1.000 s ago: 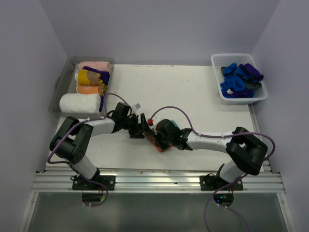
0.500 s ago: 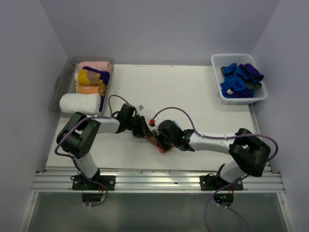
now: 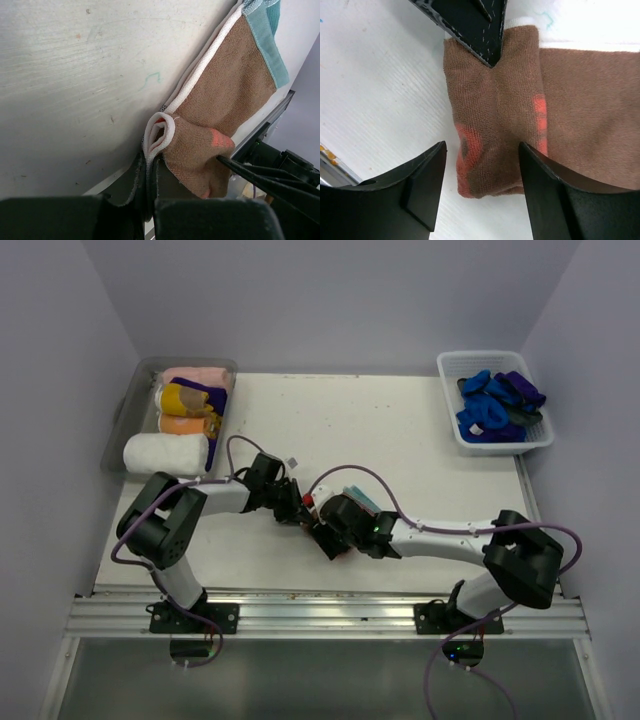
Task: Roll the towels
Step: Roll the towel
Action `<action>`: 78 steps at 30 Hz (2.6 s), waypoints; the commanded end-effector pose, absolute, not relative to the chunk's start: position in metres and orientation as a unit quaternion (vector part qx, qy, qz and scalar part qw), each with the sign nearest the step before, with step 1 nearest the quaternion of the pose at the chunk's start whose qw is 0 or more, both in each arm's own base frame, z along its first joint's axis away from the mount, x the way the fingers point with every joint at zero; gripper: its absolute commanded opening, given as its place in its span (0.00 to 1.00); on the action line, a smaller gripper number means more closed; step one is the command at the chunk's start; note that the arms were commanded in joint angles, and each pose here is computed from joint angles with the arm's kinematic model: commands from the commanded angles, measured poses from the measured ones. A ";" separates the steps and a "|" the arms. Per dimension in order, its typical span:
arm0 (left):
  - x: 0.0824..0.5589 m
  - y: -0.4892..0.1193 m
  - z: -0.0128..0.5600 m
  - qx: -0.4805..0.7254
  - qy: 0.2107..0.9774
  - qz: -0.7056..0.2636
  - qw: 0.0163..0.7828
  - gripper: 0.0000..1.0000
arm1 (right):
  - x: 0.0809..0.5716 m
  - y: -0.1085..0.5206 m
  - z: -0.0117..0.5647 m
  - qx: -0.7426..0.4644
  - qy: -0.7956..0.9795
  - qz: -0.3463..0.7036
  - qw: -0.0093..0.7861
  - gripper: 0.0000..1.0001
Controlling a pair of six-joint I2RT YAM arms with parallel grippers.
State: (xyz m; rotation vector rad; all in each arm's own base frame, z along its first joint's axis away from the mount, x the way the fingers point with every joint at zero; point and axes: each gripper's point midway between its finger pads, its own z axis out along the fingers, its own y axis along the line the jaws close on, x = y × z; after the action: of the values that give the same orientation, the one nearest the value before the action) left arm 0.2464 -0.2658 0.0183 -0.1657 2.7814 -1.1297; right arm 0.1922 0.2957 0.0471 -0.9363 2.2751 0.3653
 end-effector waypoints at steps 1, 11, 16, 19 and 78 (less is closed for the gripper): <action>0.241 -0.259 0.017 -0.060 0.934 -0.347 0.063 0.00 | 0.207 0.299 0.067 -0.376 0.848 0.076 0.365 0.63; 0.245 -0.260 0.022 -0.057 0.934 -0.347 0.068 0.00 | 0.210 0.320 0.059 -0.426 0.824 0.028 0.373 0.57; 0.246 -0.261 0.024 -0.056 0.933 -0.349 0.068 0.00 | 0.204 0.318 0.036 -0.434 0.831 0.016 0.348 0.55; 0.246 -0.261 0.026 -0.057 0.933 -0.349 0.069 0.00 | 0.197 0.315 0.022 -0.431 0.837 0.014 0.337 0.48; 0.249 -0.308 0.067 0.051 0.875 -0.459 0.143 0.00 | 0.204 0.289 0.042 -0.124 0.860 0.482 0.108 0.00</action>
State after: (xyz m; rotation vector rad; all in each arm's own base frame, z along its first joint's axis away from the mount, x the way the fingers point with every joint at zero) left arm 0.2279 -0.2933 0.0537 0.0942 2.6260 -1.2859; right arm 0.2061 0.2879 0.0427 -0.3596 2.5355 1.3863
